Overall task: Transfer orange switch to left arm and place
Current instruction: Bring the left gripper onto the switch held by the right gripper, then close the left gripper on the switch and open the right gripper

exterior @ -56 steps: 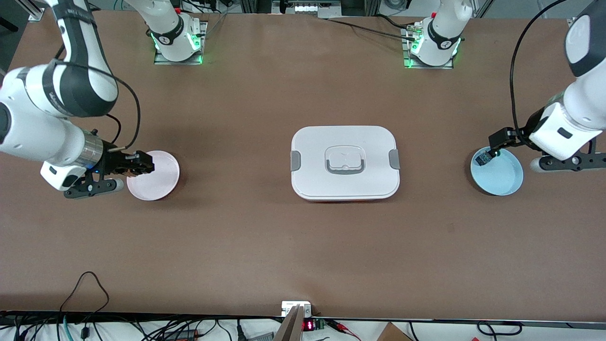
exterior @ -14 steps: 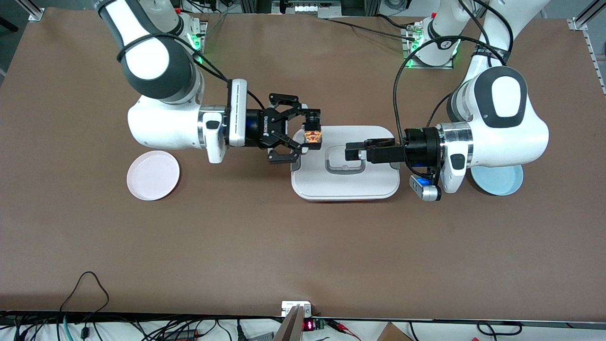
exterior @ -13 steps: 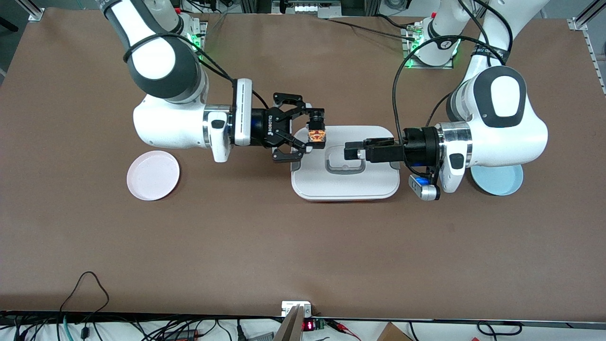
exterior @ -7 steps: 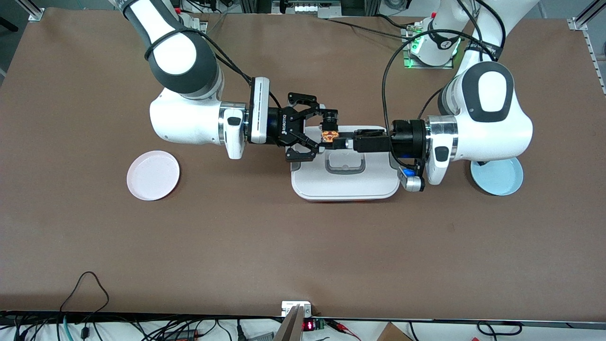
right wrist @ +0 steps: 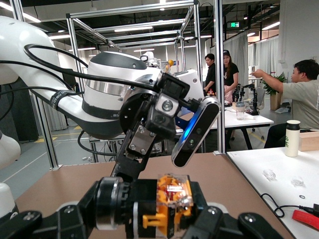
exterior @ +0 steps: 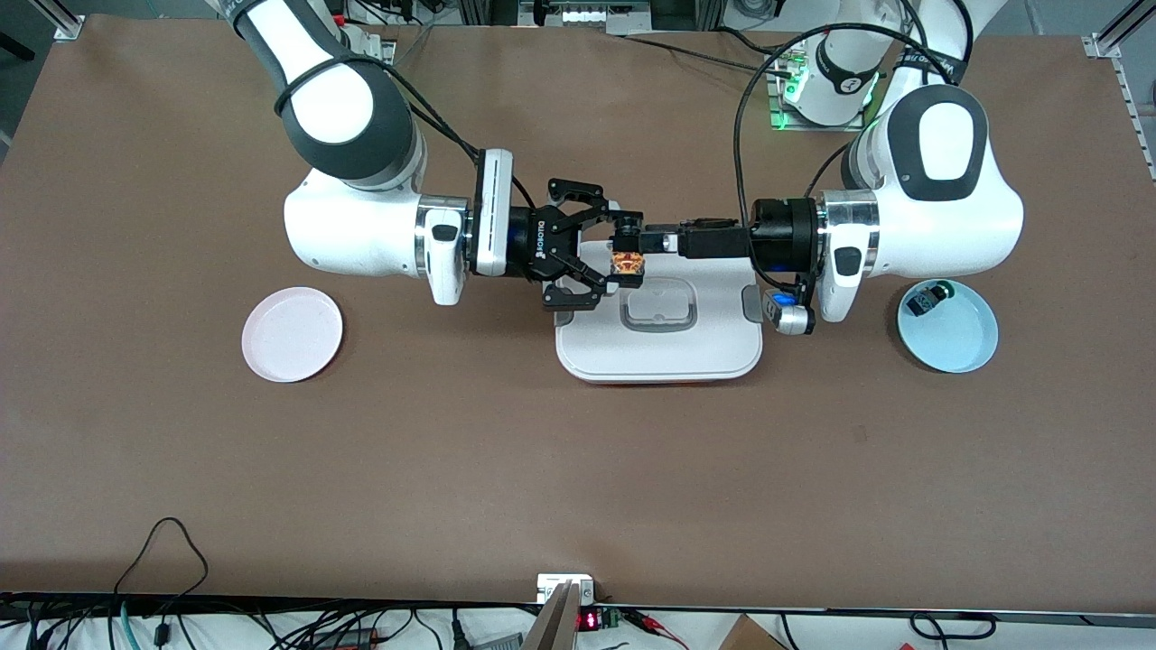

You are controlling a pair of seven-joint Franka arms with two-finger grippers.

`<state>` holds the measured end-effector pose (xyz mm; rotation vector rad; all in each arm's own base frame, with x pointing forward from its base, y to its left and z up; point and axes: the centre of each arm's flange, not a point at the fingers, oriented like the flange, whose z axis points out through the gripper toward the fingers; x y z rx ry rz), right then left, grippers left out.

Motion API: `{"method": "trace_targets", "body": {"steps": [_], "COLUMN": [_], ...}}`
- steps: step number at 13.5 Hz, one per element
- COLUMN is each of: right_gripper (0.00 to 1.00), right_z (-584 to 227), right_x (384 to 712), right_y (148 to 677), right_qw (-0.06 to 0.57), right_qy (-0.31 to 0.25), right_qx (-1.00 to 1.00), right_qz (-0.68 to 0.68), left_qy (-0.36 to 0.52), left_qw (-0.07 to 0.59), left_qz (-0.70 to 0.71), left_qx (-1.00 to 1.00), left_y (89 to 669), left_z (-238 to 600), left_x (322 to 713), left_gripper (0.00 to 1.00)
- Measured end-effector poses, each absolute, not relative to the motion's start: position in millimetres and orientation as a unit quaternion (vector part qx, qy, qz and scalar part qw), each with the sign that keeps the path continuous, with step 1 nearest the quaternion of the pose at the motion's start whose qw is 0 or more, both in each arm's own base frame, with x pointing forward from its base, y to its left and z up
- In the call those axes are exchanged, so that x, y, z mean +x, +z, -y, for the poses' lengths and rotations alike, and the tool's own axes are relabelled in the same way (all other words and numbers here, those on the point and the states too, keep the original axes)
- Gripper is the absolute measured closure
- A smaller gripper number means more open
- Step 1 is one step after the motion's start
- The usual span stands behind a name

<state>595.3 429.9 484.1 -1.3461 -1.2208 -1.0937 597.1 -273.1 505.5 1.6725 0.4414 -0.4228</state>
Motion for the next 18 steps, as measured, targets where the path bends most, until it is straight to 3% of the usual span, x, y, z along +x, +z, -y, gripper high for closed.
{"method": "trace_targets", "body": {"steps": [5, 14, 16, 17, 18], "right_gripper": [0.27, 0.27, 0.27, 0.27, 0.27], "right_z": [-429.5, -428.4, -428.3, -428.3, -428.2], "right_x": [595.7, 596.5, 596.7, 596.8, 596.8], "right_y": [484.0, 483.9, 484.1, 484.1, 484.1], "right_qw": [0.487, 0.486, 0.486, 0.486, 0.485], "right_qy": [-0.451, -0.452, -0.452, -0.452, -0.452], "right_qx": [-0.555, -0.555, -0.555, -0.555, -0.555], "right_qz": [0.502, 0.502, 0.502, 0.502, 0.502], "left_qy": [-0.135, -0.124, -0.125, -0.125, -0.125], "left_qw": [0.637, 0.630, 0.633, 0.634, 0.634], "left_qz": [-0.161, -0.163, -0.166, -0.165, -0.166], "left_qx": [0.741, 0.749, 0.745, 0.745, 0.745], "left_y": [507.7, 498.3, 497.3, 497.4, 497.4], "left_z": [270.1, 293.9, 294.9, 294.9, 294.9], "left_x": [599.6, 589.9, 589.5, 589.5, 589.6], "left_gripper": [0.00, 0.00, 0.04, 0.13, 0.13]}}
